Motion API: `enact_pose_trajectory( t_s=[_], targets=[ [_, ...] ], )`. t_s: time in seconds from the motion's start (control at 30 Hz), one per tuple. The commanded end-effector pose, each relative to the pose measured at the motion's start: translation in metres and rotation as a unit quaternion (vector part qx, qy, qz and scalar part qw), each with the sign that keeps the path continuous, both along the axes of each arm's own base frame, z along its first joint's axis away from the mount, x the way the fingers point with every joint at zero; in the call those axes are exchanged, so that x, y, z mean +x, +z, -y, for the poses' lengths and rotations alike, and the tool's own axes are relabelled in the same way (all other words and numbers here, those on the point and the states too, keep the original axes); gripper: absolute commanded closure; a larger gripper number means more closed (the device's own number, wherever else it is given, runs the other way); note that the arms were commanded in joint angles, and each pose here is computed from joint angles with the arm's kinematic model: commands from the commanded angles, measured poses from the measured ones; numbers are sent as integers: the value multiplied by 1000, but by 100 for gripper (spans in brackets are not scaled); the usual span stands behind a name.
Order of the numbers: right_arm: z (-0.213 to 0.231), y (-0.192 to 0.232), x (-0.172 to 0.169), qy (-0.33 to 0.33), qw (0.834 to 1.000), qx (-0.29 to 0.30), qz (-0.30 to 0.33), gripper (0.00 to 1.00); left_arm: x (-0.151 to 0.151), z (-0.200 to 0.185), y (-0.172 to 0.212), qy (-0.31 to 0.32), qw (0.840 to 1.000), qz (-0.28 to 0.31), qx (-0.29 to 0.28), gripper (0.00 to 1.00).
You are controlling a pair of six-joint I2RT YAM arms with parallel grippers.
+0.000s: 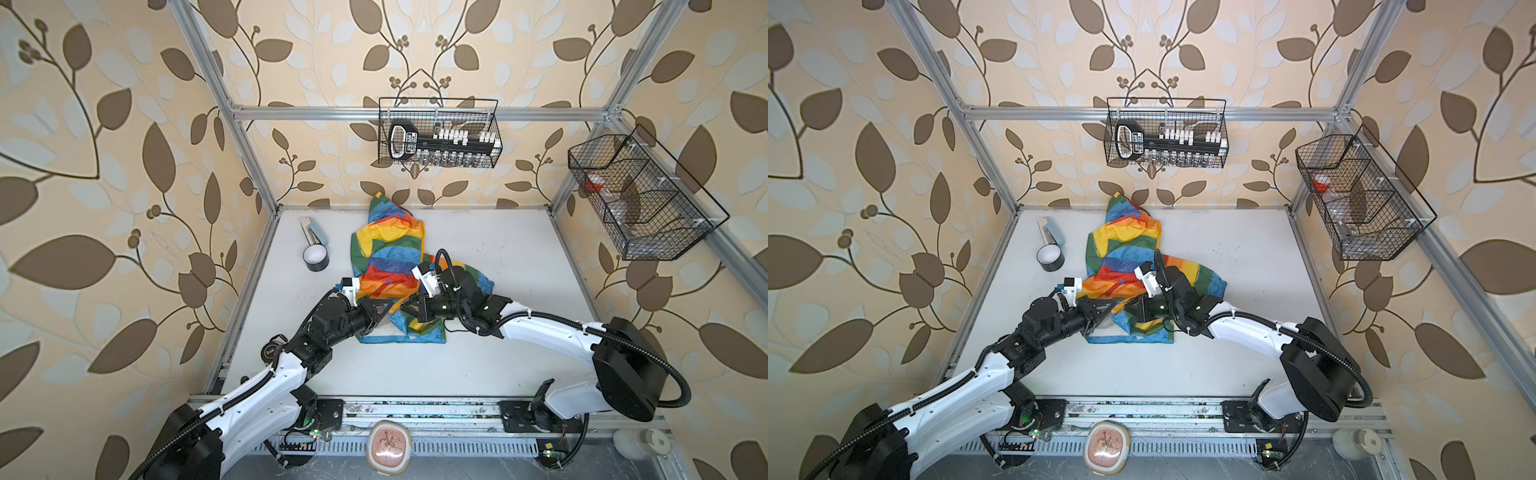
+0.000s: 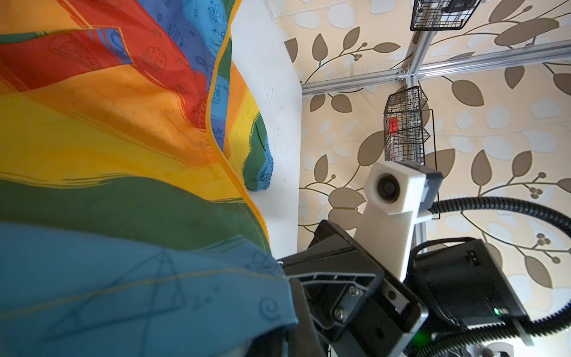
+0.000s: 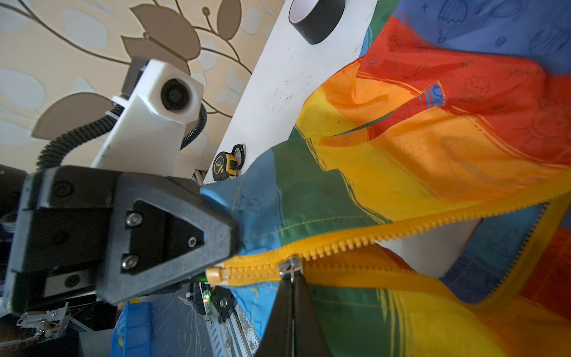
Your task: Zip up the jacket
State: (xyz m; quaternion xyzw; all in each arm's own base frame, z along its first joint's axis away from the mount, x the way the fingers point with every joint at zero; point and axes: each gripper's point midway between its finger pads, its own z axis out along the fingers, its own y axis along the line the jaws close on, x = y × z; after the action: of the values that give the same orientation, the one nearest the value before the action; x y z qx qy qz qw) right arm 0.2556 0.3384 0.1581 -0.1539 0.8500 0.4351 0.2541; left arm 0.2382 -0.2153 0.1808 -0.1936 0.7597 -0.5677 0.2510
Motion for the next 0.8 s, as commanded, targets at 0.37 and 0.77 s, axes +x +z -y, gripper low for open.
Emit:
enact_pose_trajectory(
  t_s=[0.37, 0.77],
  targets=[
    [26, -1, 18, -32, 998, -45, 28, 100, 0, 1, 22, -5, 999, 32, -5, 100],
    [38, 0, 24, -45, 996, -61, 36, 100, -3, -1, 26, -9, 999, 36, 13, 100]
  ],
)
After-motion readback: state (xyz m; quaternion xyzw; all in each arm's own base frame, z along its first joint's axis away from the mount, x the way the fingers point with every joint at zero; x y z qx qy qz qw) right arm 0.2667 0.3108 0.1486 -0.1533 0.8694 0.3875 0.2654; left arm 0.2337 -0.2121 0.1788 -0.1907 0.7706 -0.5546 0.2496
